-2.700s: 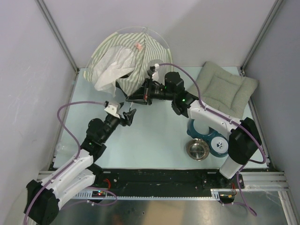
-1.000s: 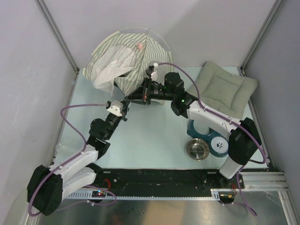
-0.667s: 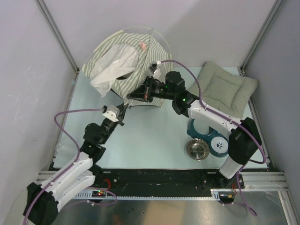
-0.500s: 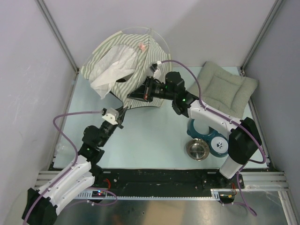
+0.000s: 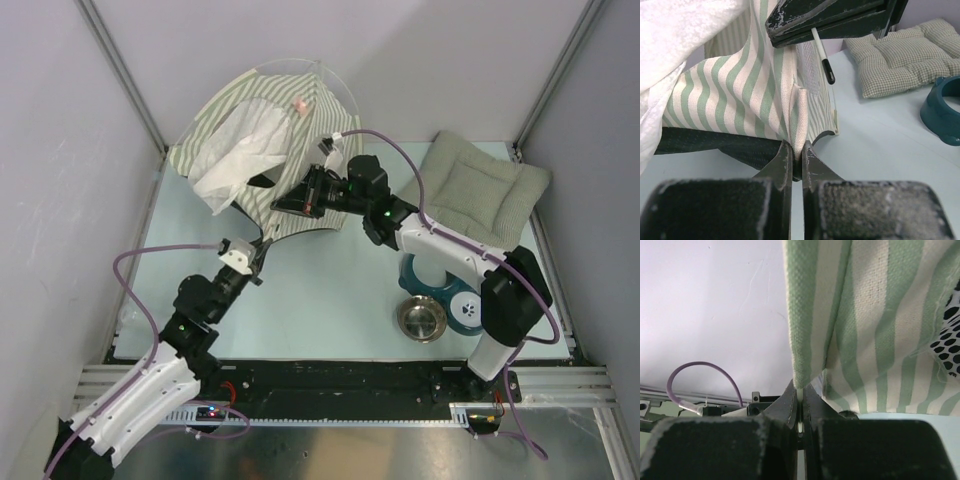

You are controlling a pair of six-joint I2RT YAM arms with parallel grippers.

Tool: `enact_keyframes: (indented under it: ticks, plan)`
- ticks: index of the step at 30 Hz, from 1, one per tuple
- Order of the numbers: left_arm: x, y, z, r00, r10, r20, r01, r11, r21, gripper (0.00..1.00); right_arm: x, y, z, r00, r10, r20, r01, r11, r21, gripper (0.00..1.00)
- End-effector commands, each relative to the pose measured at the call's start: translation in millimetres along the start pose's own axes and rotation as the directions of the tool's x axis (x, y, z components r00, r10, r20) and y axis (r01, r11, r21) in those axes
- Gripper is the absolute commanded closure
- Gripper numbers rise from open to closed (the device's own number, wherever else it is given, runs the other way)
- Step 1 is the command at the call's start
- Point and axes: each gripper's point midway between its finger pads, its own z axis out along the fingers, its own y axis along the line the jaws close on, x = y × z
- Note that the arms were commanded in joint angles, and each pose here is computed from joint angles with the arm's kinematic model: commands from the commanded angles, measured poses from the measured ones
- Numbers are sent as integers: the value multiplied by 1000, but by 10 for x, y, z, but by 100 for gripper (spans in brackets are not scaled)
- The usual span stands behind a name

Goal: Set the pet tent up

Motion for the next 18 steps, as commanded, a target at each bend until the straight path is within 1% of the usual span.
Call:
enact_keyframes:
  ticks: [1,9,18]
  plan:
    - [217,-149,-85,995,18,-97,-12,998,67,100,-768,-52,-21,959,-56,277,48,998,35,100]
    - [238,-190,-100,994,24,-111,-15,997,82,100,-850,-167,49,952,-38,302,20,998,63,100]
    - [254,-218,-113,992,31,-124,-19,995,94,100,-869,-265,83,952,-27,305,0,996,88,100]
